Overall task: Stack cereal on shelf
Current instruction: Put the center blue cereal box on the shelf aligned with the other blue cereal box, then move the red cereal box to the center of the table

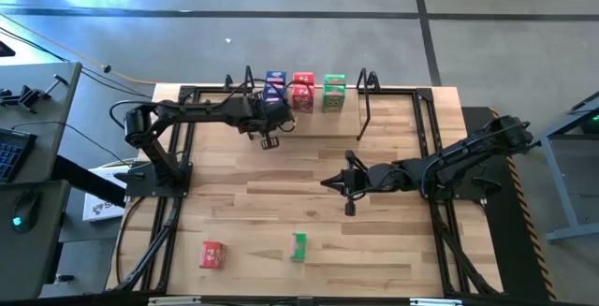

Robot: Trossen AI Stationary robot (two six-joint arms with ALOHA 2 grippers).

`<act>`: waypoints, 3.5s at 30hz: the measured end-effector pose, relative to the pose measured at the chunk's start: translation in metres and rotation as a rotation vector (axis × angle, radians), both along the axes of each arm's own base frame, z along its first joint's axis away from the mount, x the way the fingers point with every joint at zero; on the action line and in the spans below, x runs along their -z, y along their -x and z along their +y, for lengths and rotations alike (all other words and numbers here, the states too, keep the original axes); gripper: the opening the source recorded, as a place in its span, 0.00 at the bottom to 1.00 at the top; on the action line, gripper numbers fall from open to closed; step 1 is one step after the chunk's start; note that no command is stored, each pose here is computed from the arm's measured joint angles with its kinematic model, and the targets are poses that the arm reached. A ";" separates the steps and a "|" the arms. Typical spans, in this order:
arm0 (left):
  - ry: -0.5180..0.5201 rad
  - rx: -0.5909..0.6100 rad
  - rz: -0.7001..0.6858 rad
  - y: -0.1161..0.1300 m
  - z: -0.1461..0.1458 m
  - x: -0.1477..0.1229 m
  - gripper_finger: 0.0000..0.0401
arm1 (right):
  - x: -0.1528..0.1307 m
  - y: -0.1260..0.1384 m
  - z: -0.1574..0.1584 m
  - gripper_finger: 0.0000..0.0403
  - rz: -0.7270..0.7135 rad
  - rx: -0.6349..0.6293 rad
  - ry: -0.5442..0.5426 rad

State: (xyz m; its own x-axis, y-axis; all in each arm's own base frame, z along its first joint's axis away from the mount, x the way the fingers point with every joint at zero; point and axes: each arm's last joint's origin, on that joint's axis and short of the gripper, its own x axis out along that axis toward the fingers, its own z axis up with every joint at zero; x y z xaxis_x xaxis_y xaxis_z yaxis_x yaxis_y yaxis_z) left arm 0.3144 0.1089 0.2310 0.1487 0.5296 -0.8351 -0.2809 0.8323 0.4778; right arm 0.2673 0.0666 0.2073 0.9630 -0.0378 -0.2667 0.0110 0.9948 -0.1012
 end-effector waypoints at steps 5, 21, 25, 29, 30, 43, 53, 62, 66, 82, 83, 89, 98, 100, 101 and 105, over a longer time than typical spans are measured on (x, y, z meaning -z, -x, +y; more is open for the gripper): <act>-0.006 -0.020 -0.015 0.001 0.007 0.000 0.09 | 0.000 0.000 0.000 0.00 0.003 0.000 0.001; 0.087 0.011 -0.124 0.020 -0.022 -0.037 0.09 | 0.002 0.001 0.000 0.00 0.021 -0.001 0.009; 0.240 0.050 -0.193 0.033 -0.053 -0.055 0.09 | 0.007 0.003 -0.001 0.00 0.024 -0.002 0.015; 0.457 0.044 -0.201 0.040 -0.086 -0.059 0.09 | 0.016 0.011 -0.003 0.00 -0.043 -0.009 0.025; 0.499 0.033 -0.201 0.040 -0.094 -0.059 0.09 | 0.017 0.013 -0.004 0.00 -0.066 -0.009 0.025; 0.794 0.008 -0.011 0.068 -0.202 -0.056 0.14 | 0.018 0.018 -0.005 0.00 -0.137 -0.080 0.013; 0.948 -0.297 0.094 0.097 -0.257 -0.056 0.45 | 0.019 0.018 -0.005 0.00 -0.120 -0.080 0.013; 0.952 -0.693 0.025 0.118 -0.292 -0.057 0.64 | 0.021 0.018 -0.004 0.00 -0.097 -0.102 0.009; 0.927 -0.819 -0.038 0.126 -0.301 -0.057 0.68 | 0.021 0.018 -0.003 0.00 -0.095 -0.126 0.004; 0.826 -1.022 -0.158 0.136 -0.332 -0.035 0.70 | 0.021 0.018 -0.003 0.00 -0.096 -0.132 -0.009; 0.820 -1.028 -0.155 0.136 -0.334 -0.033 0.70 | 0.021 0.018 -0.003 0.00 -0.096 -0.132 -0.010; 0.842 -1.025 -0.158 0.136 -0.341 -0.030 0.70 | 0.021 0.018 -0.003 0.00 -0.096 -0.132 -0.010; 0.823 -1.051 -0.149 0.135 -0.358 -0.013 0.70 | 0.021 0.018 -0.003 0.00 -0.098 -0.131 -0.013; 0.817 -1.058 -0.151 0.134 -0.359 -0.010 0.70 | 0.021 0.018 -0.003 0.00 -0.098 -0.131 -0.015; 0.809 -1.063 -0.152 0.134 -0.360 -0.009 0.70 | 0.021 0.018 -0.003 0.00 -0.098 -0.130 -0.017; 0.781 -1.066 -0.153 0.135 -0.358 -0.007 0.68 | 0.021 0.018 -0.003 0.00 -0.097 -0.130 -0.017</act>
